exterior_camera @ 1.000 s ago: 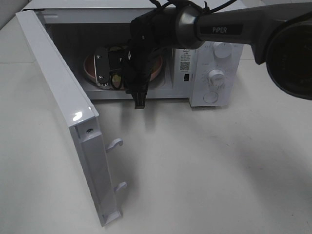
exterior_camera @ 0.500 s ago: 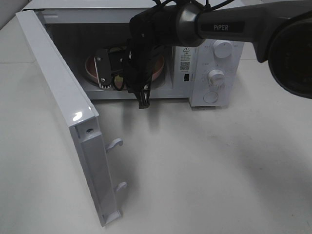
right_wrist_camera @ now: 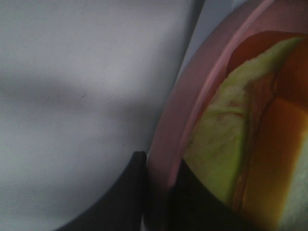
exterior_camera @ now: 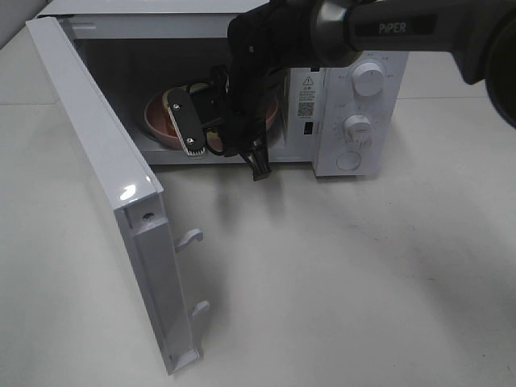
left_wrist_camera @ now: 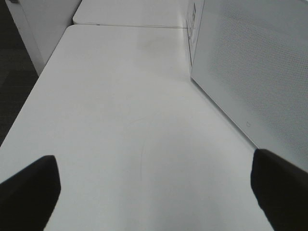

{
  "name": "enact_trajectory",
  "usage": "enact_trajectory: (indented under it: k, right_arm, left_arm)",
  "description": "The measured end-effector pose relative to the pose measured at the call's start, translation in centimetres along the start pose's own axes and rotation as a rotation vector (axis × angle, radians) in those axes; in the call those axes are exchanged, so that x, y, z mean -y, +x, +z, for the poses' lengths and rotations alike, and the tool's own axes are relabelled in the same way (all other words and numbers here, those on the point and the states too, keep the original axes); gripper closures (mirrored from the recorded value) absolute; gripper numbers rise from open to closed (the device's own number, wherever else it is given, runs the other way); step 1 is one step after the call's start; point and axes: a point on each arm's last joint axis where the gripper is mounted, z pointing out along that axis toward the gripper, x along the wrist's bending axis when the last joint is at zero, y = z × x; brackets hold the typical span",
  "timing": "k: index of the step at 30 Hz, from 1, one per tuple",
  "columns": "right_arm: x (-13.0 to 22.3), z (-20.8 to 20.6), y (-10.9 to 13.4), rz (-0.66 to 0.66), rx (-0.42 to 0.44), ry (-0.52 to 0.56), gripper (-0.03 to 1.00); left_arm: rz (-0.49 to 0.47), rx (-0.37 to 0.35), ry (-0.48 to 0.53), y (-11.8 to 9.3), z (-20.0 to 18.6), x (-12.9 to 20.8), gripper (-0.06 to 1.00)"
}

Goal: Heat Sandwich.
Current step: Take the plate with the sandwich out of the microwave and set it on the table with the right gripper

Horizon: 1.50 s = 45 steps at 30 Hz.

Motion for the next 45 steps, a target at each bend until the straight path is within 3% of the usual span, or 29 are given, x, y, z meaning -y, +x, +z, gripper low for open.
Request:
enact_trajectory:
  k: [17, 28, 45]
  right_arm:
    - [0.4, -5.1, 3.6, -0.186, -0.042, -0.087, 0.86]
    - [0.9, -8.8, 5.5, -0.226, -0.001, -0.093, 0.86]
    - [2.2, -13.7, 11.1, -0.232, 0.034, -0.1, 0.86]
  left_arm:
    - [0.0, 0.0, 0.0, 0.0, 0.0, 0.0, -0.05]
    - [0.0, 0.0, 0.0, 0.0, 0.0, 0.0, -0.05]
    - [0.0, 0.0, 0.0, 0.0, 0.0, 0.0, -0.05]
